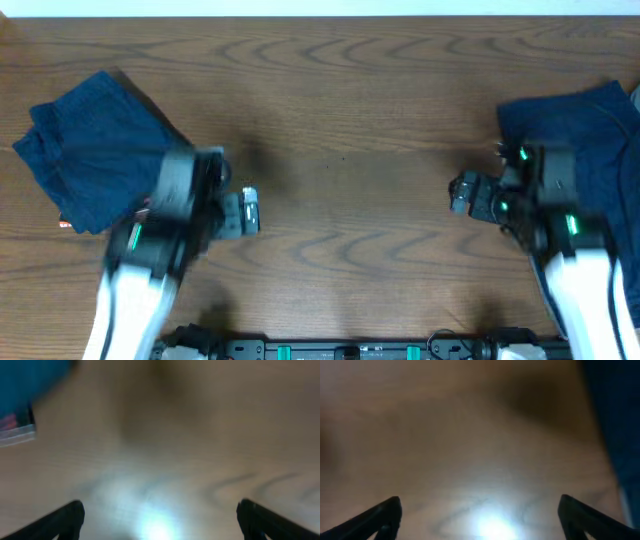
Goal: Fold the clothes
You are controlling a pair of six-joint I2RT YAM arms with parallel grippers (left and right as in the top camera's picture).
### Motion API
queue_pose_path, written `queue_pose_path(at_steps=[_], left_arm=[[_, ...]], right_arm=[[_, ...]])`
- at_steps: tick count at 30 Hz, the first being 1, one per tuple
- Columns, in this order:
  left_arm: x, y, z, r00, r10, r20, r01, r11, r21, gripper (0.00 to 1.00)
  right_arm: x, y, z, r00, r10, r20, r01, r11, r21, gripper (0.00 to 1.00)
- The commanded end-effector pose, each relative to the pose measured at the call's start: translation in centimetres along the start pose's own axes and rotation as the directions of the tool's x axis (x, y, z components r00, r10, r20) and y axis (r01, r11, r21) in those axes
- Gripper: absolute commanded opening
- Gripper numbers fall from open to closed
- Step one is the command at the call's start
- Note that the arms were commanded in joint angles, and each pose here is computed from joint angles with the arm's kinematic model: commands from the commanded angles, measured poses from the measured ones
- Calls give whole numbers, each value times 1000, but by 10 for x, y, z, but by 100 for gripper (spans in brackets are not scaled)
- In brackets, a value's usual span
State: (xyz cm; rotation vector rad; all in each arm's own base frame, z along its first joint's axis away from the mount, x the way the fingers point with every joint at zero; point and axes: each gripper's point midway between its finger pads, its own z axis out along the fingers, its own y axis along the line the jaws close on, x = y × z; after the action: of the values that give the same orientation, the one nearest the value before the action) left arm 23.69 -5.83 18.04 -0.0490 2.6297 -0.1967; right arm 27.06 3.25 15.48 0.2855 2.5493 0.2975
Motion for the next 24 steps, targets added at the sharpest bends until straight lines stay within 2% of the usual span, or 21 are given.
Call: queue_pose_path(at_steps=[1, 3, 6, 10, 13, 24], left_arm=[[5, -8, -35, 966, 69, 251, -87, 994, 60, 98], [-3, -10, -57, 906, 54, 420, -101, 991, 89, 98], [2, -7, -87, 837, 27, 547, -113, 986, 125, 98], [10, -3, -121, 753, -5, 658, -130, 979, 156, 98], [15, -1, -134, 715, -20, 699, -137, 976, 168, 98], [17, -1, -136, 706, -23, 708, -139, 975, 171, 98]], right_arm=[[6, -6, -27, 983, -29, 182, 24, 999, 25, 99], [3, -10, -44, 952, -39, 304, 31, 999, 31, 99], [7, -24, -66, 907, -37, 420, 6, 997, 73, 99], [27, -30, -80, 902, -36, 431, 7, 998, 68, 99], [43, -35, -82, 915, -38, 402, 6, 997, 79, 99], [86, -52, -69, 973, -38, 227, 6, 990, 142, 99]])
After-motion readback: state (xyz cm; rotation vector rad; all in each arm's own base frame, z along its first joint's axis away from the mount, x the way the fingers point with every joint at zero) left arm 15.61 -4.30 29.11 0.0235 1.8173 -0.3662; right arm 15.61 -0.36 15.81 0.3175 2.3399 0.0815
